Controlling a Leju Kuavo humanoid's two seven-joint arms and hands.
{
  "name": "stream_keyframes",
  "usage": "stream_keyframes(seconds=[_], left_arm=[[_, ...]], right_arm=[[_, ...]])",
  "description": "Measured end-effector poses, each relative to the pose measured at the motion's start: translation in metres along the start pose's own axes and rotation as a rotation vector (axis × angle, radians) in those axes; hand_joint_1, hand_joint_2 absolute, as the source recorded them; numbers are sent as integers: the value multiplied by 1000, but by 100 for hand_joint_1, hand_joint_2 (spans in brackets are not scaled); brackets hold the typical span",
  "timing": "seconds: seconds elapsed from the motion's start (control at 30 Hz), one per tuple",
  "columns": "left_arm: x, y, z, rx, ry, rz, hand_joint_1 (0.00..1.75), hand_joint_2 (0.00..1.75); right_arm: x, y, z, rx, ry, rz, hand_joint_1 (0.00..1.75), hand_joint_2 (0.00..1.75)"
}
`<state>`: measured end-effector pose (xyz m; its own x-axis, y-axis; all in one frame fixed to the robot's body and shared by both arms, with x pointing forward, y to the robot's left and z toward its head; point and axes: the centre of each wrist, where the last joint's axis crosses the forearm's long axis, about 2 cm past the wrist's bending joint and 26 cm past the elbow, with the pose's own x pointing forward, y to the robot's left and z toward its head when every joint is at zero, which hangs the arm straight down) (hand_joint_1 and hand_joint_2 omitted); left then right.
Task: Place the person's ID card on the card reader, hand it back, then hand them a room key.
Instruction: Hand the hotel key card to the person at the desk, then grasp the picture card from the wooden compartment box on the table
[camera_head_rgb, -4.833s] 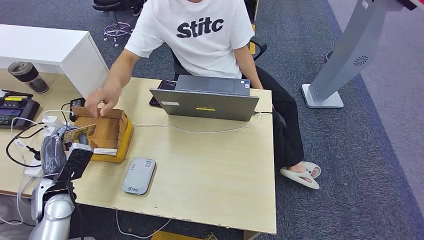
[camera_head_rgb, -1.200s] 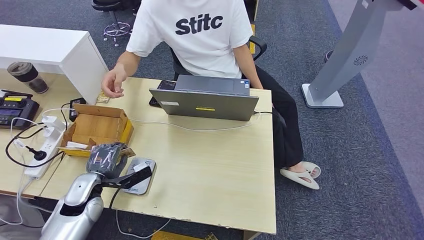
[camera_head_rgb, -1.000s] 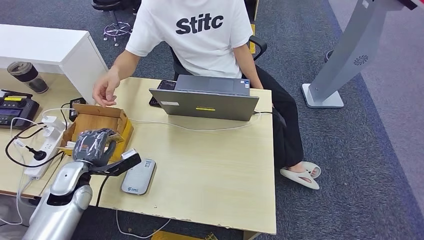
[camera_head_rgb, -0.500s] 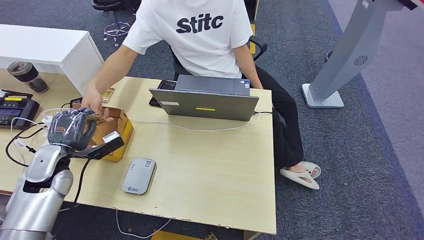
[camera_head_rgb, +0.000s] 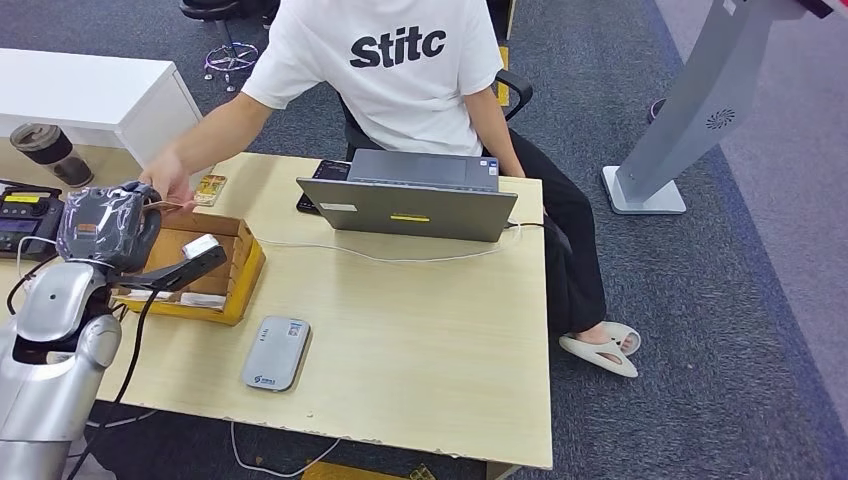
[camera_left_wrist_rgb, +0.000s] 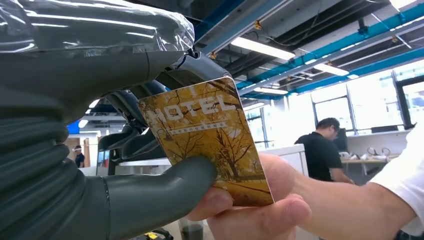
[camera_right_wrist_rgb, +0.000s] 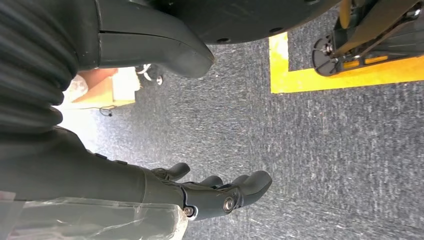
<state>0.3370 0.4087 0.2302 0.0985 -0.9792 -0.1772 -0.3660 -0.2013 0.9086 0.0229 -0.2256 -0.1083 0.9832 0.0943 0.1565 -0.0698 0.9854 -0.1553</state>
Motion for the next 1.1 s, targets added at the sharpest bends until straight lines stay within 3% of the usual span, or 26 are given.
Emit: stream_keyframes(seconds=[0.07, 0.53, 0.87, 1.1], left_arm=[[2, 1, 0, 22, 11, 1, 0, 175], [20, 1, 16, 282, 49, 19, 0, 175], [35, -9, 57, 161, 0, 233, 0, 175], [40, -12, 87, 81, -61, 244, 0, 175]], right_arm=[[0, 0, 0, 0, 9, 0, 0, 175], [0, -3, -1, 10, 6, 22, 0, 175], [-1, -2, -1, 10, 19, -1, 0, 175], [-1, -2, -1, 8, 25, -2, 0, 175]])
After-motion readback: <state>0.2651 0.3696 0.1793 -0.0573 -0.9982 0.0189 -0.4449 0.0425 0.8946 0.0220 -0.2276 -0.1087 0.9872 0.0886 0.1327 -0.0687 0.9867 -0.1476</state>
